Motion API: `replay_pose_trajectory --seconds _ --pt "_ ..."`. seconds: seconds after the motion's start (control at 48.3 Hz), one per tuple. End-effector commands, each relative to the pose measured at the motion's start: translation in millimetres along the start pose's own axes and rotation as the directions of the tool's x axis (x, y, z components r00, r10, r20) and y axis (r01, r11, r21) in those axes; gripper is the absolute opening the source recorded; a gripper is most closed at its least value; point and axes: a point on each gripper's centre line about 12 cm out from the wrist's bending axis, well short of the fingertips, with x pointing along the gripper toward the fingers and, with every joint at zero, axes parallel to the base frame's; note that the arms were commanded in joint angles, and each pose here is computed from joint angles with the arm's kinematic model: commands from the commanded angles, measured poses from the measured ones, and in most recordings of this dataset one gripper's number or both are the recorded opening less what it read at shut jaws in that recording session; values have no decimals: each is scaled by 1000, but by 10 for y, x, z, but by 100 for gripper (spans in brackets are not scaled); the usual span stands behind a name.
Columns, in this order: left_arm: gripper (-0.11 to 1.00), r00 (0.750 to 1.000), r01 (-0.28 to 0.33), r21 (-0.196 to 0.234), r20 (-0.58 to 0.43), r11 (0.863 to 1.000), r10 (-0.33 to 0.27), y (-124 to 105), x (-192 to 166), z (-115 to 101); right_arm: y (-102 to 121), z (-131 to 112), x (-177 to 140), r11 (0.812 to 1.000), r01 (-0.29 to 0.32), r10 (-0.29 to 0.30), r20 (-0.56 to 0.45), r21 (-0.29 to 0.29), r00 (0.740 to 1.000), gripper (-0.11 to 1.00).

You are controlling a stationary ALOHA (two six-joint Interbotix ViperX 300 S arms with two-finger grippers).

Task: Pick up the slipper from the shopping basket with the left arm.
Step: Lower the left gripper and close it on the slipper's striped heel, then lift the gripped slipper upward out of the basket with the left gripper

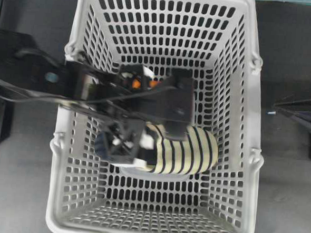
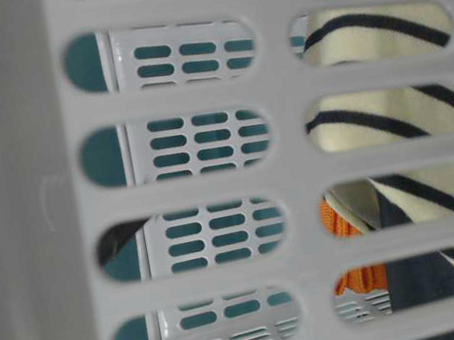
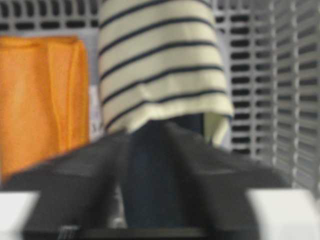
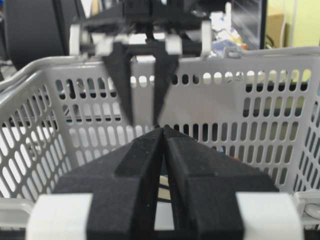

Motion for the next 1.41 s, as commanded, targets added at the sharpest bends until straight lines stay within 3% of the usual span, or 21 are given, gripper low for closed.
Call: replay_pose_trajectory --seconds 0.0,0.104,0.186,0.538,0.87,0.932,1.014,1.263,1.387 --pt "52 1000 2 -10 0 1000 -2 -60 5 139 0 19 0 1000 0 0 8 5 1000 -1" --pt "80 999 1 -32 -43 999 -2 -104 183 161 -1 9 -10 1000 1 -1 8 6 1000 -1" --pt "91 998 2 -31 -66 1000 -4 -144 307 146 -1 3 -17 1000 1 -1 8 6 1000 -1" --pt "91 983 -4 -2 -184 1000 4 -199 847 -86 -2 -24 -21 1000 1 -1 0 4 1000 -1" --pt "89 980 -13 -21 -197 1000 8 -116 1122 -359 -3 -50 -25 1000 1 -1 -6 6 1000 -1" --pt "85 981 -12 -14 -196 1000 9 -100 1128 -379 0 -50 -25 1000 0 0 -6 6 1000 -1" --pt "72 981 -12 -12 -196 1000 9 -99 1120 -383 -3 -50 -25 1000 1 -1 -6 6 1000 -1" --pt "9 994 1 6 -107 1000 0 -125 765 -82 -3 -50 -25 1000 1 -1 -6 4 1000 -1" --pt "6 997 4 38 -73 999 -1 -128 431 143 0 -50 -25 1000 -1 1 -6 5 1000 -1"
